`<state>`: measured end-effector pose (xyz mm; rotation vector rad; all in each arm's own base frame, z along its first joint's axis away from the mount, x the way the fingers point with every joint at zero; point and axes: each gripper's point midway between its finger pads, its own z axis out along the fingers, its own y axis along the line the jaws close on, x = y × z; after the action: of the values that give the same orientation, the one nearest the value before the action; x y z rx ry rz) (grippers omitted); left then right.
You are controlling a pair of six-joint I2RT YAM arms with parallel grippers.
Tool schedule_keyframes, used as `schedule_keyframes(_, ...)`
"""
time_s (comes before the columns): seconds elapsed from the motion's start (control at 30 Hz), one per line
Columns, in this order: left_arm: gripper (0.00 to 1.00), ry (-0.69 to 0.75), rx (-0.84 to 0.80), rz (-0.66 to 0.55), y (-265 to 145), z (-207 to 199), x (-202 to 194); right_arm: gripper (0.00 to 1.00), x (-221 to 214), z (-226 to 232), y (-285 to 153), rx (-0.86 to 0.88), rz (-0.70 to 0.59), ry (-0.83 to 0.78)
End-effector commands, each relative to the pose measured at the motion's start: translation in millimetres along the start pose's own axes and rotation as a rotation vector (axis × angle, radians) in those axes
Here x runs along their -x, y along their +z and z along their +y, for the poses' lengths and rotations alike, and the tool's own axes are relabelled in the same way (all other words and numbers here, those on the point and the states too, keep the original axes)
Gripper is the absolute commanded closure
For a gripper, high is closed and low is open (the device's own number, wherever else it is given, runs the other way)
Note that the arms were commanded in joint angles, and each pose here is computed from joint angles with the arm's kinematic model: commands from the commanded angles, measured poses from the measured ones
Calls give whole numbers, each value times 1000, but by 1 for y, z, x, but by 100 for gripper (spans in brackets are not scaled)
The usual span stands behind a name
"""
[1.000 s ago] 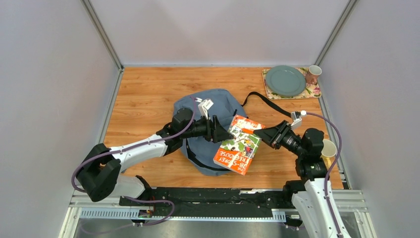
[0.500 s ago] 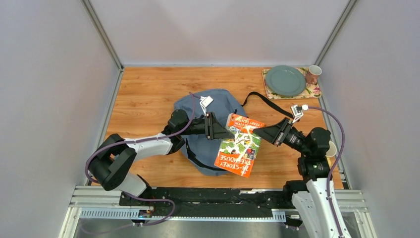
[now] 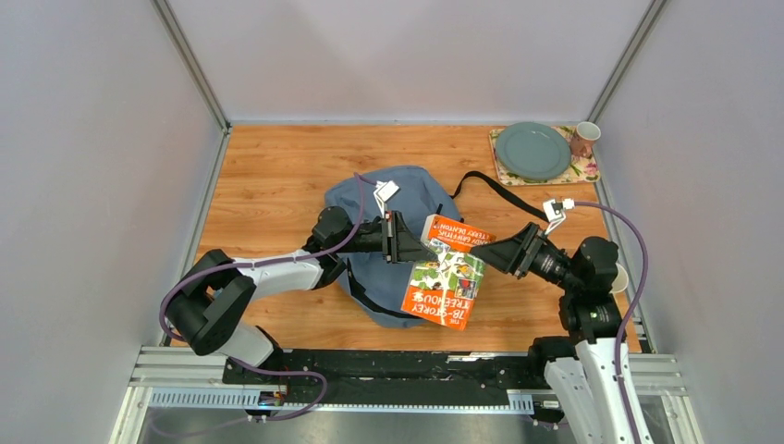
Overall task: Pack the student bag
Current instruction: Pick up the book from the center of the board.
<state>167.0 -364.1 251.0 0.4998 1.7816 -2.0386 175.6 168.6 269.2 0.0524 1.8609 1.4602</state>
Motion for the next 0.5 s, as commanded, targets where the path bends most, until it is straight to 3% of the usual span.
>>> schedule_keyframes(0.0,100,113,-122,-49,3,-42,20,21,-15,11,-5,69,41,-21)
schedule_keyframes(0.23,100,57,-316,-36,5,-73,27,20,-22,8,-2,98,75,-9)
schedule_keyframes(0.4,100,48,-326,-31,6,-72,26,39,-24,32,-1,207,112,-40)
schedule_keyframes(0.43,100,49,-327,-30,5,-73,26,44,-24,36,-1,218,111,-45)
schedule_keyframes(0.47,100,51,-328,-27,5,-73,26,56,-23,37,-1,222,111,-45)
